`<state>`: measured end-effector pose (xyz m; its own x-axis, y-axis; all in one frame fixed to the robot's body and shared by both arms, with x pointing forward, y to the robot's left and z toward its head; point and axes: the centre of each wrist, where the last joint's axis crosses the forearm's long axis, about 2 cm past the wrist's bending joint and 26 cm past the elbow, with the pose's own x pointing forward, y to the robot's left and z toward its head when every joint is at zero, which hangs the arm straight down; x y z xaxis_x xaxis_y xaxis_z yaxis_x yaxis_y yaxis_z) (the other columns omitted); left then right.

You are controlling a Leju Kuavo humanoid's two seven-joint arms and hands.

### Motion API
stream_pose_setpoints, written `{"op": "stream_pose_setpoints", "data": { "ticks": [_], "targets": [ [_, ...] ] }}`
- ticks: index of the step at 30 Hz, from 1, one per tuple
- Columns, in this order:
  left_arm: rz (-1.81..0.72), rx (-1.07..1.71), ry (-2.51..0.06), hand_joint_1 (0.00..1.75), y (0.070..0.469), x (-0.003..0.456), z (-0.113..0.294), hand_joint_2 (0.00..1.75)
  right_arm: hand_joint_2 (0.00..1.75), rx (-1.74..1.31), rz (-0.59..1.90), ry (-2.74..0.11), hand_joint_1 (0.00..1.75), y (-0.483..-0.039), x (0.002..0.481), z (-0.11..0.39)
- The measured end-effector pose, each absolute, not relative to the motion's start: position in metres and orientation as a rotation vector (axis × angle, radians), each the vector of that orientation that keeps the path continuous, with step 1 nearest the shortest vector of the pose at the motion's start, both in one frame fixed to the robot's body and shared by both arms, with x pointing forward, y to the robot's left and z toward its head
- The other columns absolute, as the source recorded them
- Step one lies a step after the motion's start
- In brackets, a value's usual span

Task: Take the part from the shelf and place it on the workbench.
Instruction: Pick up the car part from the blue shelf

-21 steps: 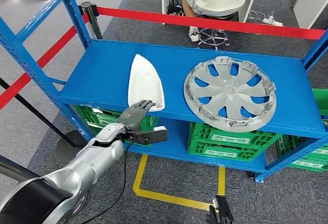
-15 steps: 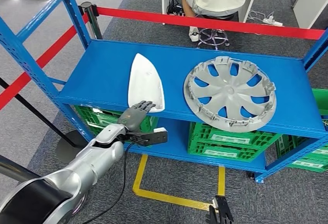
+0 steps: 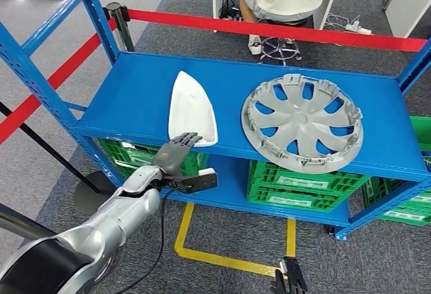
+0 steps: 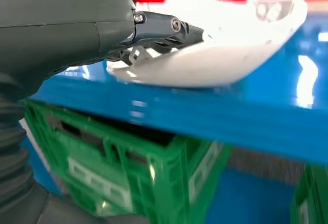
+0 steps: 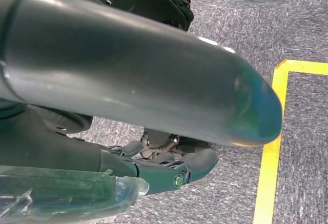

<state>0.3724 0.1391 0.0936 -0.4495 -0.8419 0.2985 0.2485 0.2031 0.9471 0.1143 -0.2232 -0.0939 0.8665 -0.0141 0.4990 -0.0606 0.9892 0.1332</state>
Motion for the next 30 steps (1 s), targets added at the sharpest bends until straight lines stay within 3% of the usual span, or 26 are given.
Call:
{"op": "stream_pose_setpoints", "data": {
  "ticks": [2, 14, 17, 21, 24, 30],
  "targets": [
    [-1.441, 0.582, -1.504, 0.00, 0.141, 0.374, 0.095, 1.75, 0.00, 0.147, 0.025, -0.523, 0.00, -0.223, 0.114, -0.094],
    [-1.443, 0.627, -1.481, 0.07, 0.151, 0.380, 0.097, 1.75, 0.00, 0.145, 0.017, -0.524, 0.00, -0.223, 0.114, -0.094],
    [-1.444, 0.631, -1.479, 0.46, 0.152, 0.381, 0.097, 1.75, 0.00, 0.145, 0.017, -0.524, 0.00, -0.223, 0.114, -0.094],
    [-1.447, 0.653, -1.480, 1.54, 0.154, 0.381, 0.097, 1.75, 0.00, 0.145, 0.014, -0.524, 0.00, -0.223, 0.114, -0.094],
    [-1.451, 0.684, -1.490, 1.69, 0.156, 0.382, 0.098, 1.75, 0.00, 0.146, 0.011, -0.524, 0.00, -0.223, 0.113, -0.094],
    [-1.452, 0.743, -1.531, 1.69, 0.160, 0.386, 0.102, 1.75, 0.00, 0.147, 0.013, -0.520, 0.00, -0.223, 0.111, -0.095]
  ]
}}
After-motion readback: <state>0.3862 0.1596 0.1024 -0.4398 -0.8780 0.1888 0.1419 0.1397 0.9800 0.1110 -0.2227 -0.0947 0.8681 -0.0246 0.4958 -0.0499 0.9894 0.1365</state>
